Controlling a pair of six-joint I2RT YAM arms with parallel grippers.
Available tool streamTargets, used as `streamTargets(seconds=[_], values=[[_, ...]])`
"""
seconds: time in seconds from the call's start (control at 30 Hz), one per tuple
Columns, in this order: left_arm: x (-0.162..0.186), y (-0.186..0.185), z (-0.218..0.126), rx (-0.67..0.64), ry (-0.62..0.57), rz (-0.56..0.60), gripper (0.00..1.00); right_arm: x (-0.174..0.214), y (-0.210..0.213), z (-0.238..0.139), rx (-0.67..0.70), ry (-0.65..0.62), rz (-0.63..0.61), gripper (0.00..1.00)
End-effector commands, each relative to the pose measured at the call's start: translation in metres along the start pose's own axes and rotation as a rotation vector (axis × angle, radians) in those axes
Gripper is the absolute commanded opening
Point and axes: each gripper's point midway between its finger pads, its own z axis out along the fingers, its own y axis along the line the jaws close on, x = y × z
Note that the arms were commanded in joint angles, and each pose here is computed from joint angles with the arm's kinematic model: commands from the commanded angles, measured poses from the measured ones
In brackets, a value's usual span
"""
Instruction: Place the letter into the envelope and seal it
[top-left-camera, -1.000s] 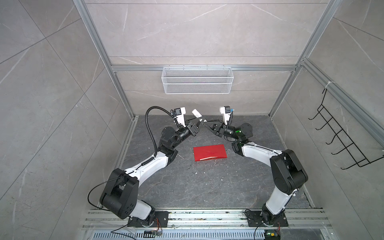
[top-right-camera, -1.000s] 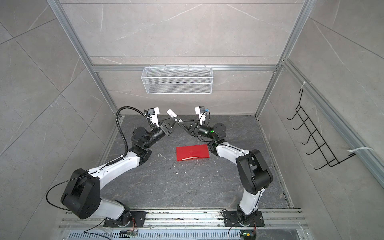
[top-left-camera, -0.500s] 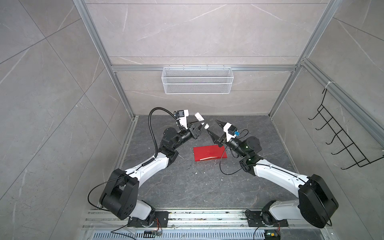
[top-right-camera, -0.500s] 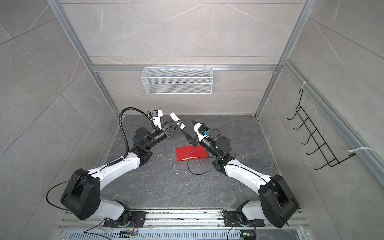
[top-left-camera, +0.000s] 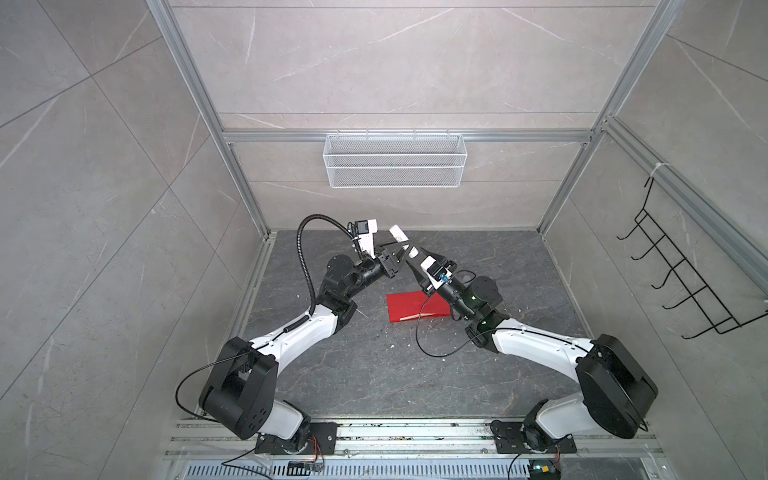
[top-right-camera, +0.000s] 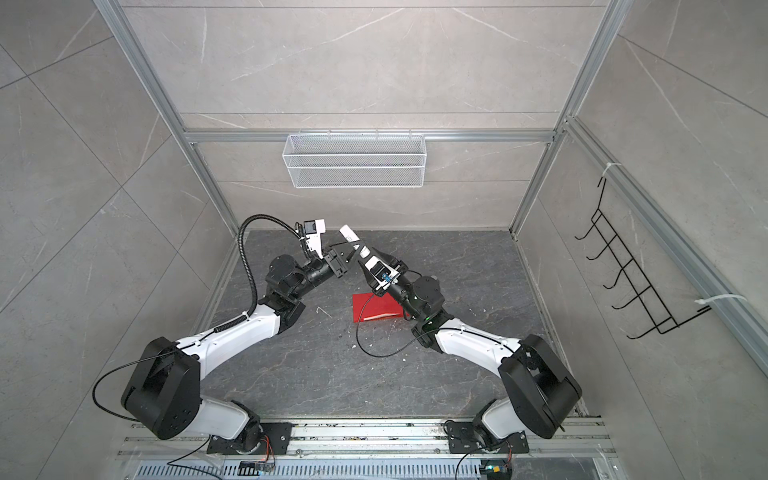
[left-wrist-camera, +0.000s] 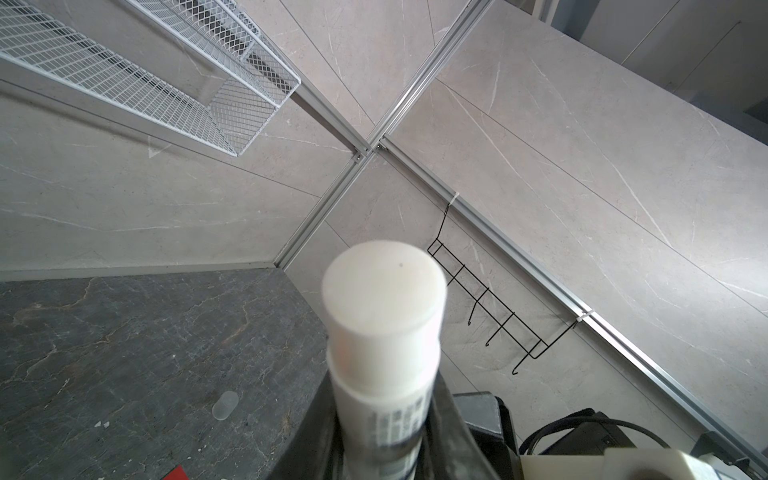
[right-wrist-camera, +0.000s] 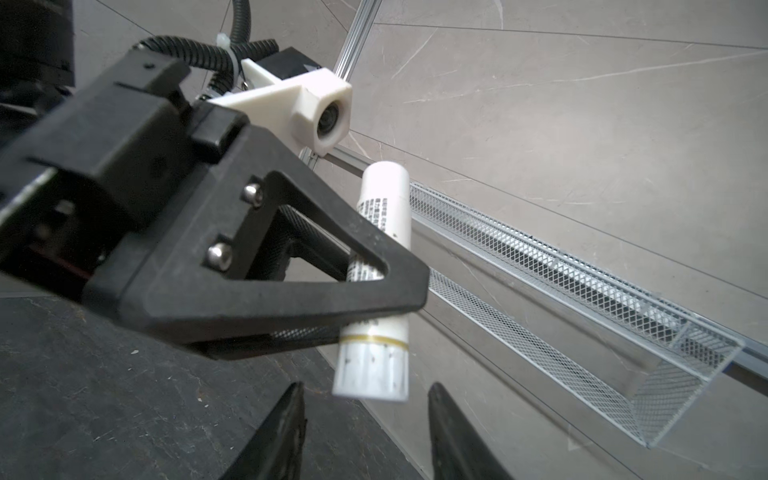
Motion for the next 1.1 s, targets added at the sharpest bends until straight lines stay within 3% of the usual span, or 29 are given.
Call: streamTargets(seconds=[0.0, 0.3, 0.67, 0.7, 0.77, 0.83, 0.9, 0.97, 1.07], values=[[-0.019, -0.024, -0.002, 0.066, -0.049, 0.052, 0.00, -0.017, -0.011, 0.008, 0.057, -0.045, -0.013, 0.46], [-0.018, -0.023, -0.002, 0.065, -0.045, 0.050, 0.00, -0.017, -0.012, 0.012, 0.072, -0.045, -0.007, 0.37], [-0.016, -0.022, -0.002, 0.059, -0.037, 0.055, 0.00, -0.025, -0.016, 0.014, 0.076, -0.049, 0.040, 0.05], [-0.015, -0.021, -0.002, 0.057, -0.035, 0.057, 0.00, -0.028, -0.018, 0.014, 0.077, -0.054, 0.078, 0.01], [-0.014, -0.019, -0.002, 0.052, -0.032, 0.061, 0.00, -0.033, -0.022, 0.015, 0.037, -0.061, 0.185, 0.00], [-0.013, -0.019, -0.001, 0.055, -0.027, 0.065, 0.00, -0.035, -0.031, 0.015, -0.052, -0.073, 0.386, 0.00], [-0.012, -0.021, -0.001, 0.063, -0.023, 0.075, 0.00, -0.037, -0.051, 0.016, -0.174, -0.111, 0.691, 0.00], [-0.011, -0.022, -0.002, 0.073, -0.020, 0.085, 0.00, -0.042, -0.062, 0.018, -0.322, -0.150, 0.901, 0.00], [-0.011, -0.027, -0.002, 0.092, -0.015, 0.102, 0.00, -0.054, -0.070, 0.016, -0.470, -0.240, 1.103, 0.00]])
